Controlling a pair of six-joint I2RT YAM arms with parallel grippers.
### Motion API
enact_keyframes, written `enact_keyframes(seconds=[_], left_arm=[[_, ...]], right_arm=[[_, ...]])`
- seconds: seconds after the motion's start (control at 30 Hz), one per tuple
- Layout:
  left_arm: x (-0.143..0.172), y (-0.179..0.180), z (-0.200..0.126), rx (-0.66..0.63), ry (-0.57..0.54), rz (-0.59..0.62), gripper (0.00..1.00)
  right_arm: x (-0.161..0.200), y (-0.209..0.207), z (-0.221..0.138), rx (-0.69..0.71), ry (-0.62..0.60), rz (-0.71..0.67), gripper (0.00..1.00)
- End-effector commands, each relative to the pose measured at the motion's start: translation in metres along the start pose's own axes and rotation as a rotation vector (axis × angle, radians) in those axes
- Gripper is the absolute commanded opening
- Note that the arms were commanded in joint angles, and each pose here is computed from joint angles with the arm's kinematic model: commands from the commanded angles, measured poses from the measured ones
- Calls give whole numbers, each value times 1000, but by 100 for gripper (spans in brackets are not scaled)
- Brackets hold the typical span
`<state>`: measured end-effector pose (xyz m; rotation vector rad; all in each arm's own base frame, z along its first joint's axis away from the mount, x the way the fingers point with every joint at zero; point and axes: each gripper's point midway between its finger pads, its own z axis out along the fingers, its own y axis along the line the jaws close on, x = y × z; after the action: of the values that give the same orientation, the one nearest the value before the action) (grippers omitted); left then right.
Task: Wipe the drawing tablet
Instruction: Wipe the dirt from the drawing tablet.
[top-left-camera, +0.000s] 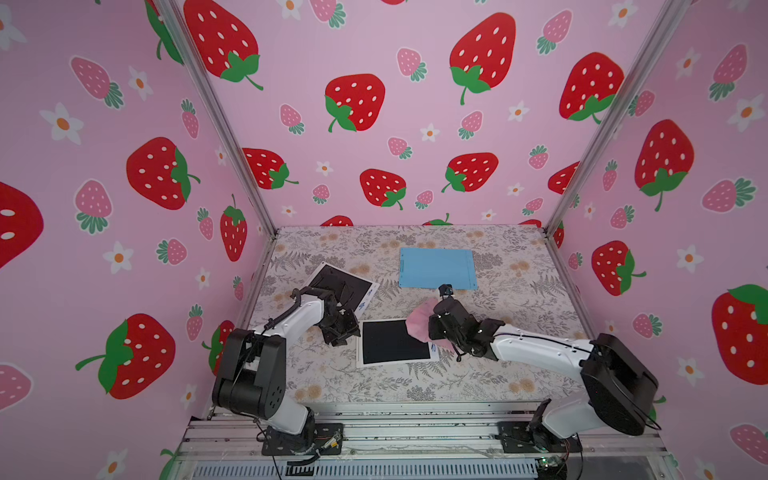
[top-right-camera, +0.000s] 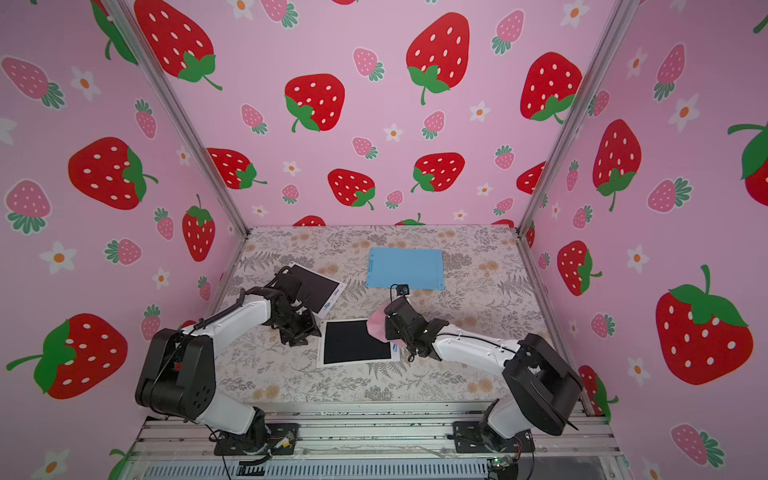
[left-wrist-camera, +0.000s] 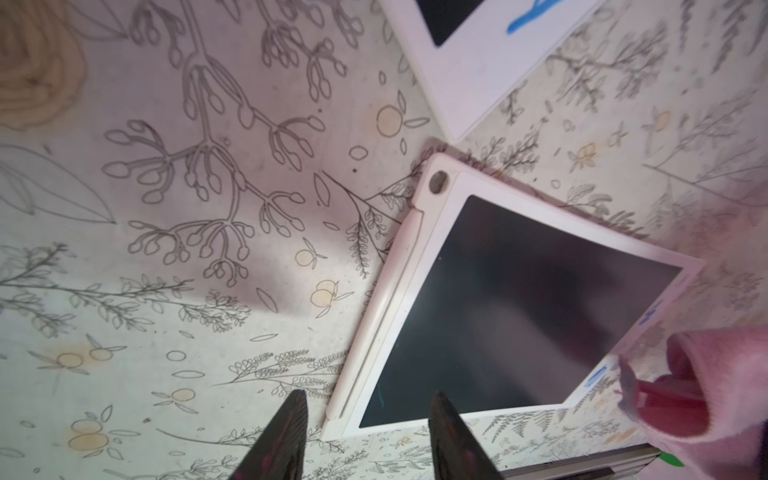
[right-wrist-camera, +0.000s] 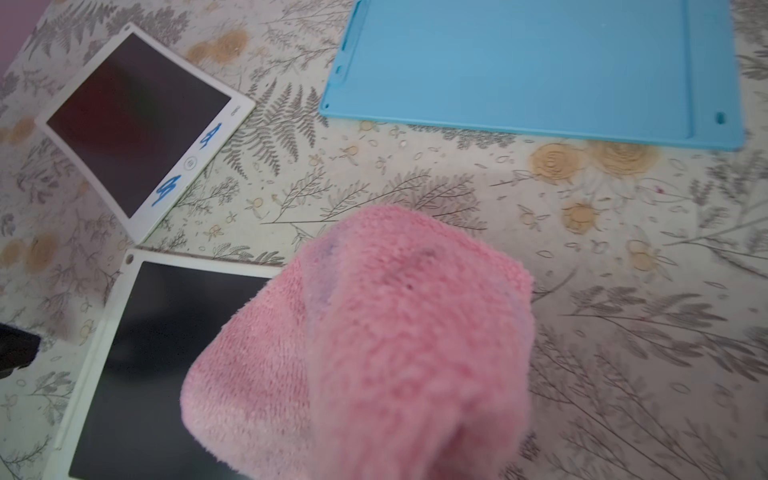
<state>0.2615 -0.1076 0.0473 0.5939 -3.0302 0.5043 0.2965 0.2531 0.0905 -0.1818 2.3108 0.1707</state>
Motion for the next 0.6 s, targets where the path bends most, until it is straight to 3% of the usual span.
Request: enact_keyframes(seconds=[0.0,0.3,0.57], left_arm=[[4,6,10,-26,22,34,45],[12,14,35,-103,53,56,44],[22,36,45,-222,76,33,35]], right_arm=[[-25,42,3,-111,-98,-15,0],[-1,86,42,-183,-51,-137,0],[31,95,71,-115,-48,-313,0]])
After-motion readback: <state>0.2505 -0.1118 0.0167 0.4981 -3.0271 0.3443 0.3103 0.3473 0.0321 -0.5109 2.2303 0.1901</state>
